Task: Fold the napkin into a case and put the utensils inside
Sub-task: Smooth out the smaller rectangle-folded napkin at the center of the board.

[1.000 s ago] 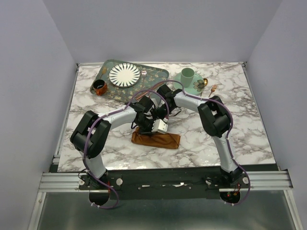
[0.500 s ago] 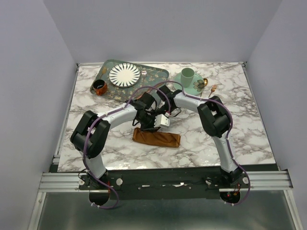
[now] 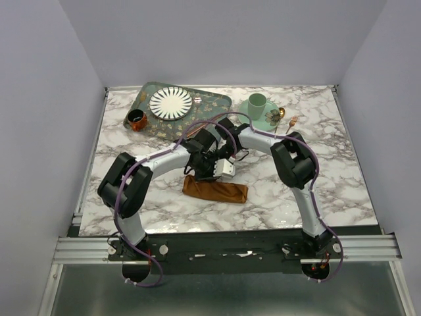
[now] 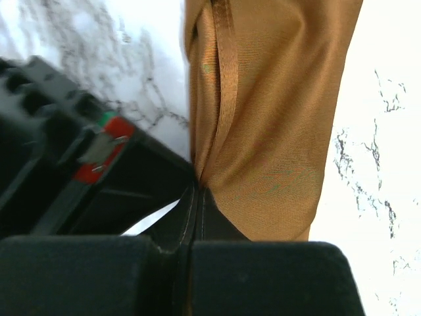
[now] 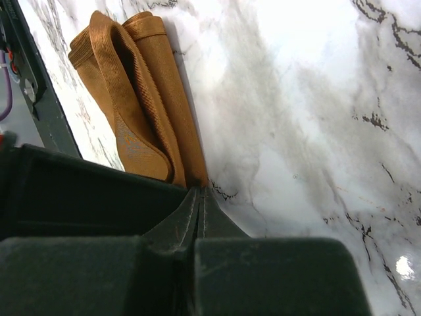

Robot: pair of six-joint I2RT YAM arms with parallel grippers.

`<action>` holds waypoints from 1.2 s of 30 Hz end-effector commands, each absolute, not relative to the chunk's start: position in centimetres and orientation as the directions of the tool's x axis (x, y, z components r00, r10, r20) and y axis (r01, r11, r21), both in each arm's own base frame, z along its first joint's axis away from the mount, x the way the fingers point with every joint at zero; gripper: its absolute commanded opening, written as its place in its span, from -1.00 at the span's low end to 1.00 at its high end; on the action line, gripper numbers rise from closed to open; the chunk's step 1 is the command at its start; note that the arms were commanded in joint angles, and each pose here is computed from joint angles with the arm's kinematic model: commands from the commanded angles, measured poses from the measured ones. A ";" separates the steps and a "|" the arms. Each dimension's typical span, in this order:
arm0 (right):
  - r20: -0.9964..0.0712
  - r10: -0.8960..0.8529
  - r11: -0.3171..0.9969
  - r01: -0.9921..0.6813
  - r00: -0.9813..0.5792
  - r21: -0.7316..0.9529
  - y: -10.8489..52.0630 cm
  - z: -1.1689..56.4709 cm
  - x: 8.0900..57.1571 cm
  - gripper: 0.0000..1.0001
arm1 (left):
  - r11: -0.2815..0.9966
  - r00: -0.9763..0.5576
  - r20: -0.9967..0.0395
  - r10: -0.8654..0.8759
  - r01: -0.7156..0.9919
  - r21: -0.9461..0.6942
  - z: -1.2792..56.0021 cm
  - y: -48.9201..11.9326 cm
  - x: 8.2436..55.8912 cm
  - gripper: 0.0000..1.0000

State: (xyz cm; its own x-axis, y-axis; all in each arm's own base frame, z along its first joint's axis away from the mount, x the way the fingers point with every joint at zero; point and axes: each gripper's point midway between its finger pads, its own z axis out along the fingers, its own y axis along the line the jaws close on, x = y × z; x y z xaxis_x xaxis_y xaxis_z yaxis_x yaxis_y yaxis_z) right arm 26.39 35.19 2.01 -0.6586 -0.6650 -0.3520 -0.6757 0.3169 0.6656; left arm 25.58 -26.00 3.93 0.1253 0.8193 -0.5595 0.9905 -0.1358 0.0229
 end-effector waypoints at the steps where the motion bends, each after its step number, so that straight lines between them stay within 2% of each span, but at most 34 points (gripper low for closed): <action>1: -0.343 -0.673 0.336 -0.684 -0.656 0.648 34.8 2.9 25.9 -0.71 | -0.142 0.149 -0.504 0.851 0.989 0.052 1.9 -25.5 25.8 -1.00; 4: -0.363 -0.652 0.359 -0.693 -0.666 0.626 34.4 4.1 27.0 -0.53 | -0.133 0.139 -0.482 0.865 0.990 0.046 1.2 -25.1 25.9 -1.00; 11: -0.380 -0.620 0.402 -0.694 -0.686 0.597 32.7 6.6 29.3 -0.33 | -0.128 0.138 -0.457 0.879 0.990 0.053 0.4 -24.9 26.3 -0.98; 14: -0.373 -0.612 0.424 -0.688 -0.697 0.589 31.3 7.0 29.8 -0.25 | -0.109 0.122 -0.459 0.880 0.993 0.054 0.6 -25.0 26.4 -0.77; 15: -0.376 -0.608 0.429 -0.687 -0.700 0.586 30.8 7.6 29.8 -0.24 | -0.103 0.118 -0.460 0.880 0.993 0.059 0.8 -25.0 26.5 -0.55; 16: -0.363 -0.606 0.438 -0.678 -0.708 0.591 30.2 7.4 29.5 -0.18 | -0.094 0.117 -0.472 0.874 0.993 0.072 1.4 -25.2 26.7 -0.48; 24: -0.360 -0.581 0.484 -0.666 -0.730 0.568 25.9 8.6 28.1 -0.10 | 0.040 0.030 -0.602 0.798 0.994 0.103 7.4 -27.0 28.1 -0.18; 28: -0.399 -0.530 0.484 -0.653 -0.748 0.582 24.5 11.0 27.3 -0.14 | 0.163 -0.089 -0.707 0.702 0.986 0.038 11.4 -26.1 28.3 -0.17; 32: -0.477 -0.508 0.436 -0.692 -0.717 0.576 24.0 13.0 26.0 -0.21 | 0.290 -0.296 -0.754 0.587 0.946 -0.146 13.3 -24.6 27.7 -0.21; 36: -0.515 -0.549 0.408 -0.748 -0.659 0.523 24.5 12.6 25.1 -0.39 | 0.369 -0.535 -0.695 0.481 0.842 -0.393 12.9 -23.7 26.3 -0.46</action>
State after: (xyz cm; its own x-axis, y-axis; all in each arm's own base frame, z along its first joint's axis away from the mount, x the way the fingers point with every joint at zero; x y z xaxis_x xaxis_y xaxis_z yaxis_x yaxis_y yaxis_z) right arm 26.03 23.62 12.59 -0.7299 -0.5108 -0.4542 -0.6797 0.4718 0.5617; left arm 29.17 -23.59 12.66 -0.2470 0.6235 -0.7418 0.9500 0.3068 -0.0585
